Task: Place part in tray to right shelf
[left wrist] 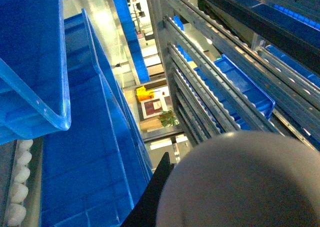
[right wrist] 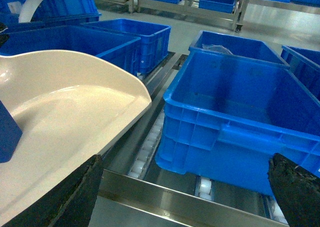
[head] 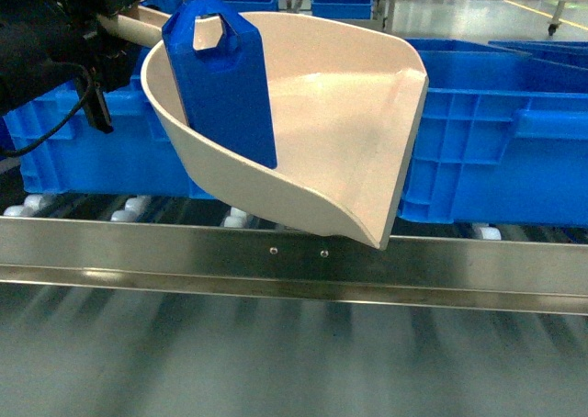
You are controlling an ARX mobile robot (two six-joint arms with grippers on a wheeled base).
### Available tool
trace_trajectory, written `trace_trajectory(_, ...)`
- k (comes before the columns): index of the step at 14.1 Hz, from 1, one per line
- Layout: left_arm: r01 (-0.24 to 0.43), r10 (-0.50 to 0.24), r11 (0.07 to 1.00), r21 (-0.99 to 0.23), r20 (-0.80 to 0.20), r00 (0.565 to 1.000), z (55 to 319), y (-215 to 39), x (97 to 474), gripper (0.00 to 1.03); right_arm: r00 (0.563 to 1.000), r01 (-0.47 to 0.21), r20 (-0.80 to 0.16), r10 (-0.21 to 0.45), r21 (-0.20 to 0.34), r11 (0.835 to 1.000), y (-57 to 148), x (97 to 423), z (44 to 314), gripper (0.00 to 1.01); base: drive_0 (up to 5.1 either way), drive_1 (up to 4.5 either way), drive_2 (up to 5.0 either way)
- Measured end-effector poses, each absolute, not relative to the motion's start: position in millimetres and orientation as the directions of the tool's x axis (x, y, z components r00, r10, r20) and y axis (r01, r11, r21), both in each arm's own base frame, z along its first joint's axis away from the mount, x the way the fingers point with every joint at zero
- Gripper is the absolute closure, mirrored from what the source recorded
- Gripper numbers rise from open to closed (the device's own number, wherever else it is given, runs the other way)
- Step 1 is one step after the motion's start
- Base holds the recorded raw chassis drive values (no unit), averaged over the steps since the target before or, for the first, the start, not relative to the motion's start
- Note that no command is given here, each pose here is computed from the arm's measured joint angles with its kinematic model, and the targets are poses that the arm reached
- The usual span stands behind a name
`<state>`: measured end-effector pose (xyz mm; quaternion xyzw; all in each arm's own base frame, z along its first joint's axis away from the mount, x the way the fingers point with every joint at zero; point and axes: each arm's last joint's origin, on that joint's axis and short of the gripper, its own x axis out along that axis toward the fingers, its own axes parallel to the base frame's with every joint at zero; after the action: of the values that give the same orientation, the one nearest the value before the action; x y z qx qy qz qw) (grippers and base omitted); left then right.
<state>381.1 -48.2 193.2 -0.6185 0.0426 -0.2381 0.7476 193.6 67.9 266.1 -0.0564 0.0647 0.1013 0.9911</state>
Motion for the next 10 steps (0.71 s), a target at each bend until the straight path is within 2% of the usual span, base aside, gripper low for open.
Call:
trace_trajectory(9, 0.303, -0.408, 0.122, -0.945, 0.23, 0.883, 193.2, -48.2, 381.1, 0.91, 0.971, -0.208, -0.14, 0.194, -0.099, 0.973, 67.9, 193.6, 266.0, 0.03, 0.0, 0.0, 0.0)
trace_trajectory(10, 0.278, -0.4, 0.127, -0.952, 0.207, 0.893, 192.2, -48.9, 381.3, 0.91, 0.971, -0.208, -0.14, 0.194, -0.099, 0.973, 67.9, 193.6, 266.0, 0.03, 0.0, 0.0, 0.0)
